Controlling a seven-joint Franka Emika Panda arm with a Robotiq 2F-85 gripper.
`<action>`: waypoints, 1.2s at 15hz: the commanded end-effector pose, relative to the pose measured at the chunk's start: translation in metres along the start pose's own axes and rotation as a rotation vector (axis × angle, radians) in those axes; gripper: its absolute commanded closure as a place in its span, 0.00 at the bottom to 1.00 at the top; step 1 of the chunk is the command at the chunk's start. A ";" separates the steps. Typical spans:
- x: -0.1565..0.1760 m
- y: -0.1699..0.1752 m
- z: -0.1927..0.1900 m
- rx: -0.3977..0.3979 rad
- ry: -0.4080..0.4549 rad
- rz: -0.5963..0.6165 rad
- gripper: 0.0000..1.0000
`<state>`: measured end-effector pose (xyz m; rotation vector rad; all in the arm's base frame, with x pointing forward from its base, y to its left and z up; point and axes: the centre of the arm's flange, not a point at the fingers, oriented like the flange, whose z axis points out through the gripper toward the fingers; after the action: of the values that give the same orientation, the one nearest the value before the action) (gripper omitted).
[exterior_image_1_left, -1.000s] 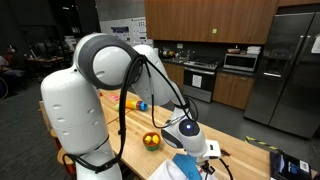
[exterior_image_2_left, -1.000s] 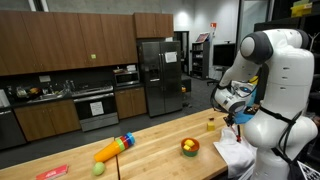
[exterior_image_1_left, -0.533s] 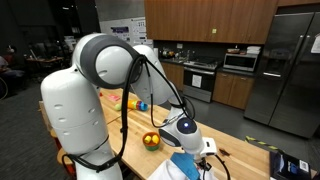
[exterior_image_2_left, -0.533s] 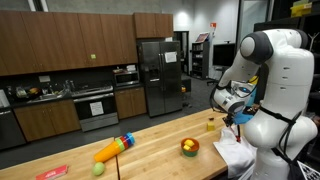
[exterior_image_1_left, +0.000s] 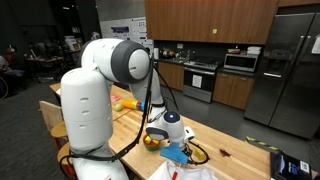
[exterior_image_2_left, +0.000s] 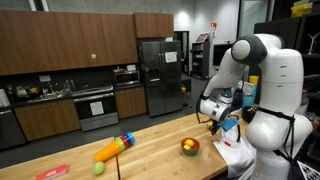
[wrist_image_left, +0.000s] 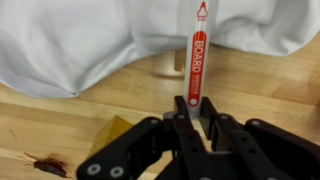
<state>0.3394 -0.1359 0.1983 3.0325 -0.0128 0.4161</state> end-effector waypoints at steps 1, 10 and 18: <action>0.009 -0.002 -0.024 -0.041 -0.012 -0.071 0.95; 0.023 0.003 -0.094 0.028 0.107 -0.043 0.95; 0.040 -0.004 -0.038 0.050 0.106 -0.141 0.82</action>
<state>0.3676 -0.1283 0.2451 3.0303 0.2196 0.5712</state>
